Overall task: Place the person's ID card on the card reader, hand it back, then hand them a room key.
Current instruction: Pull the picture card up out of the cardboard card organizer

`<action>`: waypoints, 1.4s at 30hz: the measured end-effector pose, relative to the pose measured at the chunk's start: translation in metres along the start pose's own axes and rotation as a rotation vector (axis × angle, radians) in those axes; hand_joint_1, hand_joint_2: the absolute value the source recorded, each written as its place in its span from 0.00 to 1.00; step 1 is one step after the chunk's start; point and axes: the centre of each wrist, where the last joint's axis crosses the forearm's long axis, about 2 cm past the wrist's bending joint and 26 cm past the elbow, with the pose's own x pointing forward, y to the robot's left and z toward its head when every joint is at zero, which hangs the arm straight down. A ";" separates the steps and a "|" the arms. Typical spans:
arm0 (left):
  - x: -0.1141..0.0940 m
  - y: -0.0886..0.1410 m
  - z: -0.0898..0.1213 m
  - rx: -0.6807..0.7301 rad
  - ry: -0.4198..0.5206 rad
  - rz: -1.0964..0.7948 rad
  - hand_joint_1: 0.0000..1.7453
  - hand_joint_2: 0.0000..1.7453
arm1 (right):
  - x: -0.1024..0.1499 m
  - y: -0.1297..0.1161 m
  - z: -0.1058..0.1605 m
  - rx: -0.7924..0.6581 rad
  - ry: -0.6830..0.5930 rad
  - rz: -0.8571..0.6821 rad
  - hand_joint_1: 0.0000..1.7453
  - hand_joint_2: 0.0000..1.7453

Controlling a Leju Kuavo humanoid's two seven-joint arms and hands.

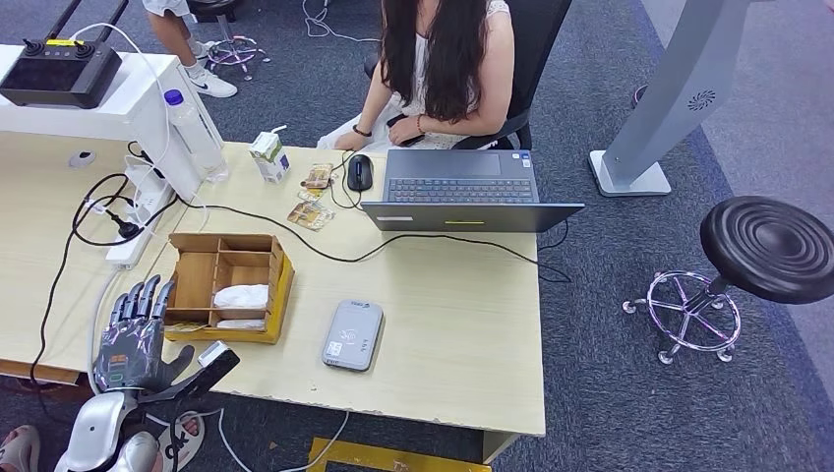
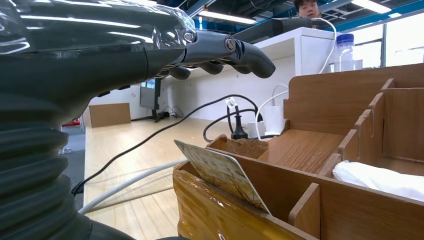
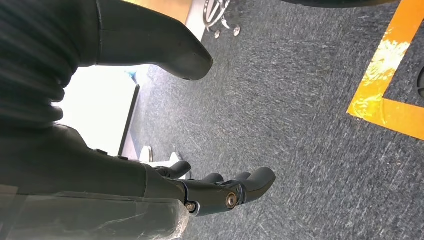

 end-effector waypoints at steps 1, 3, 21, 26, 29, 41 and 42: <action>0.000 0.000 0.000 -0.001 0.001 0.001 0.00 1.00 | 0.000 0.000 0.000 0.000 0.000 0.001 0.00 1.00; 0.000 0.000 0.000 -0.008 0.005 0.003 0.00 1.00 | 0.000 -0.001 0.000 -0.001 0.000 0.002 0.00 1.00; -0.002 0.000 0.000 -0.037 0.022 0.003 0.00 1.00 | 0.000 -0.001 0.000 -0.001 0.003 0.000 0.00 1.00; -0.003 0.000 0.000 -0.027 0.019 0.003 1.00 1.00 | 0.000 -0.001 0.000 -0.001 0.003 0.000 0.00 1.00; -0.003 0.001 0.000 -0.013 0.002 0.009 1.00 1.00 | 0.000 -0.001 0.000 -0.001 0.000 0.000 0.00 1.00; -0.004 0.001 0.001 0.005 -0.016 0.030 1.00 1.00 | 0.000 -0.001 0.000 0.000 -0.003 0.003 0.00 1.00; -0.004 0.001 0.001 0.004 -0.016 0.030 1.00 1.00 | 0.000 -0.001 0.000 0.000 -0.003 0.003 0.00 1.00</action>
